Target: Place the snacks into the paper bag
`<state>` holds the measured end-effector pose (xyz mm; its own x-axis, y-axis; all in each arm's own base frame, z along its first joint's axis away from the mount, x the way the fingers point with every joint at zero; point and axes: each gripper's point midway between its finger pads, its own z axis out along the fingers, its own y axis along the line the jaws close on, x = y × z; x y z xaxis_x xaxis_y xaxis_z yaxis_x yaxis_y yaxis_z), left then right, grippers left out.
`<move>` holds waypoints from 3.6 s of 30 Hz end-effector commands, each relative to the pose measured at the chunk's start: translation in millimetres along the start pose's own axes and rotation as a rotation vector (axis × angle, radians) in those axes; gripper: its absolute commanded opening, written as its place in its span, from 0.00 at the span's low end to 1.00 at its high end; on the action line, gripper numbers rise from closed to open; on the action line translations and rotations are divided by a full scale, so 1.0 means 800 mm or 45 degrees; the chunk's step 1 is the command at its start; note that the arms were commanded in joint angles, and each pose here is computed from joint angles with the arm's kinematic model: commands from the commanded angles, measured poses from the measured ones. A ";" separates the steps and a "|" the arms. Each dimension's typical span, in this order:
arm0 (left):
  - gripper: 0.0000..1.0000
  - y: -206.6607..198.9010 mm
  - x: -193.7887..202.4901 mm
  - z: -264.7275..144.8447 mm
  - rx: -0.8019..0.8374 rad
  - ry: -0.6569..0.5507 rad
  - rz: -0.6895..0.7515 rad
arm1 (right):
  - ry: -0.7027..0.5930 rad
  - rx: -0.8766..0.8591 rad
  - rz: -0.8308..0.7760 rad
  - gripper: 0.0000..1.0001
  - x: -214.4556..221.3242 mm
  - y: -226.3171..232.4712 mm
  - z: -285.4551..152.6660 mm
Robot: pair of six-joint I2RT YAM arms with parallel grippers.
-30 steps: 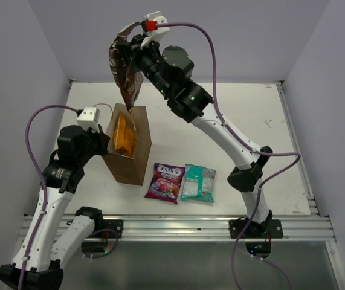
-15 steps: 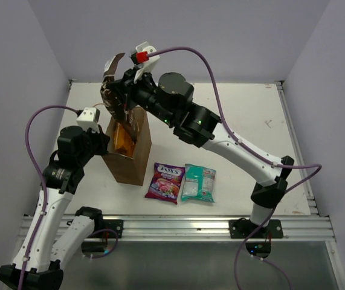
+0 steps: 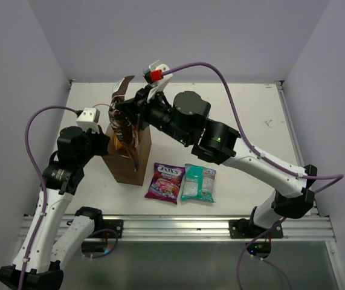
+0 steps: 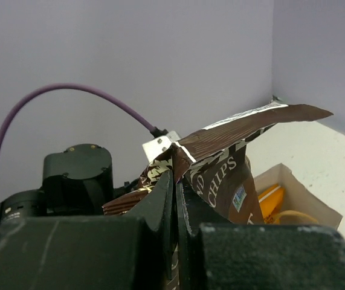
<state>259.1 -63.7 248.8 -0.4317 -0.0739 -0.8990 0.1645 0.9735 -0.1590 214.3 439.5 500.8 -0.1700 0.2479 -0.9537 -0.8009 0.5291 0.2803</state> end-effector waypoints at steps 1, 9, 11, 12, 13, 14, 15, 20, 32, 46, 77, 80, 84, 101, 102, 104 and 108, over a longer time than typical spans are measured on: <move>0.00 -0.008 -0.001 -0.002 0.047 -0.013 0.017 | -0.053 0.031 0.042 0.00 -0.011 -0.004 -0.002; 0.00 -0.009 -0.004 -0.008 0.049 -0.025 0.018 | -0.113 0.061 -0.017 0.00 -0.030 -0.004 0.018; 0.00 -0.009 -0.004 -0.009 0.047 -0.025 0.016 | -0.145 0.061 -0.038 0.00 -0.044 -0.001 0.026; 0.00 -0.009 -0.005 -0.009 0.047 -0.029 0.017 | -0.158 0.060 -0.048 0.00 -0.050 0.000 0.028; 0.00 -0.009 -0.005 -0.009 0.049 -0.027 0.016 | -0.169 0.058 -0.057 0.00 -0.055 0.002 0.035; 0.00 -0.009 -0.004 -0.008 0.047 -0.025 0.014 | -0.174 0.059 -0.081 0.00 -0.057 0.003 0.038; 0.00 -0.009 -0.005 -0.009 0.047 -0.027 0.016 | -0.178 0.063 -0.089 0.00 -0.058 0.003 0.043; 0.00 -0.008 -0.006 -0.011 0.042 -0.034 0.015 | -0.181 0.107 -0.135 0.00 -0.056 -0.004 0.055; 0.00 -0.008 -0.006 -0.010 0.042 -0.032 0.017 | -0.096 0.222 -0.196 0.00 -0.015 -0.038 0.050; 0.00 -0.008 -0.006 -0.009 0.044 -0.035 0.021 | 0.083 0.311 -0.132 0.57 0.055 -0.066 0.011; 0.00 -0.022 0.007 0.005 0.092 0.032 0.047 | 0.929 0.891 -0.113 0.93 0.397 -0.247 -0.203; 0.00 -0.023 0.007 0.005 0.095 0.033 0.049 | 1.001 0.905 -0.039 0.90 0.422 -0.256 -0.216; 0.00 -0.026 0.009 0.006 0.103 0.042 0.053 | 1.115 0.901 0.042 0.86 0.460 -0.257 -0.230; 0.00 -0.033 0.015 0.010 0.119 0.074 0.078 | 1.376 1.122 0.093 0.70 0.515 -0.275 -0.293; 0.00 -0.033 0.015 0.011 0.119 0.074 0.081 | 1.385 1.130 0.092 0.67 0.518 -0.277 -0.296; 0.00 -0.033 0.015 0.010 0.121 0.075 0.082 | 1.402 1.153 0.093 0.58 0.521 -0.281 -0.302; 0.00 -0.033 0.014 0.009 0.117 0.070 0.085 | 1.390 1.182 0.075 0.17 0.514 -0.284 -0.304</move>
<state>259.3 -88.4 245.4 -0.4413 -0.0238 -0.8970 0.2527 0.9559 -0.1496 200.2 236.5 31.3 -0.8400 -0.2425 -0.4854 -0.2281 0.9695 -0.0896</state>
